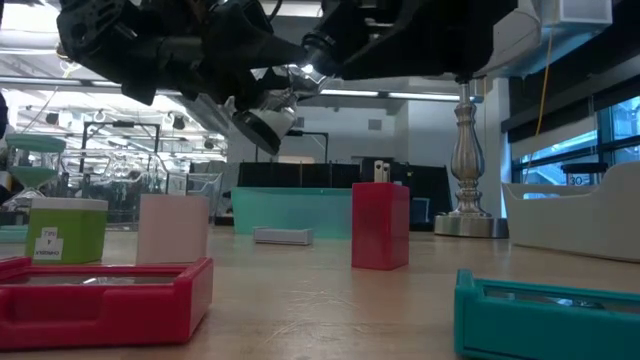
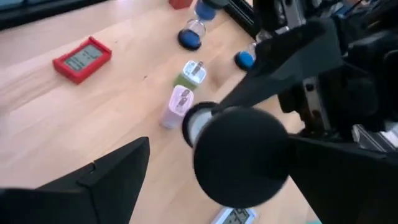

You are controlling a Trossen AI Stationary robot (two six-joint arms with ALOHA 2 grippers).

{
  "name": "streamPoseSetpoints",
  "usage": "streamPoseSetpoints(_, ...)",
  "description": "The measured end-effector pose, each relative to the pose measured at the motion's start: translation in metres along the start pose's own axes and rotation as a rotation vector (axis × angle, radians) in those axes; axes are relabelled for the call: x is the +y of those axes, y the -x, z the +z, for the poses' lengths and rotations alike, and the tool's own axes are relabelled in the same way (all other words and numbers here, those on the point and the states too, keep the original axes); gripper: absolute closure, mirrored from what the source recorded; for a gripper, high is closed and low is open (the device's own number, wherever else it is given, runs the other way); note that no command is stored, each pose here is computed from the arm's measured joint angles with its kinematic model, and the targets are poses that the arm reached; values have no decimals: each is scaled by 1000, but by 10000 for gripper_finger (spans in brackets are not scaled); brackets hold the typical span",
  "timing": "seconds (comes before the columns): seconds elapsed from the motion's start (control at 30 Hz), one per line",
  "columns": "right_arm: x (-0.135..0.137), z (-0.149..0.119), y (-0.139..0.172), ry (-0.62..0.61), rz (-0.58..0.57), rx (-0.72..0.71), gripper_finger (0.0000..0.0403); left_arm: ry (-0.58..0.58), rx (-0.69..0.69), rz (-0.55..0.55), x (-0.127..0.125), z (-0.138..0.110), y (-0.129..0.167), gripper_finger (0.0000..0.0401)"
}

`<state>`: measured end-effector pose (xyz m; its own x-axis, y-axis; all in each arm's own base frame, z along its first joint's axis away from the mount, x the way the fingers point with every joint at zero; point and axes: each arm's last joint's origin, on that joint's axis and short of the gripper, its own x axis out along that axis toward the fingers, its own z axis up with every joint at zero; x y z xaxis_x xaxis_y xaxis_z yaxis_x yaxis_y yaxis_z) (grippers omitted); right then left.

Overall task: Pick & Place Office items
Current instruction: Put the white hourglass into the gray bin

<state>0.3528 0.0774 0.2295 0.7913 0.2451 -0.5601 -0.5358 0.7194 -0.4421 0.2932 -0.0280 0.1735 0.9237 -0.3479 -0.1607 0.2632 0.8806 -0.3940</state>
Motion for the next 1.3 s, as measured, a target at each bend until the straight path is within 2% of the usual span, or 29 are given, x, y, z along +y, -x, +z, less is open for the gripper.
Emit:
streamPoseSetpoints(0.27, -3, -2, -2, -5, -16, -1, 52, 1, 7, -4, 0, 0, 0, 242)
streamPoseSetpoints(0.77, -4, -1, -2, -6, -20, -7, 131, 5, 15, -16, 0, -1, 0, 242)
streamPoseSetpoints(1.3, -4, 0, -2, -14, -3, -33, 172, 14, 18, -16, 0, -1, 0, 242)
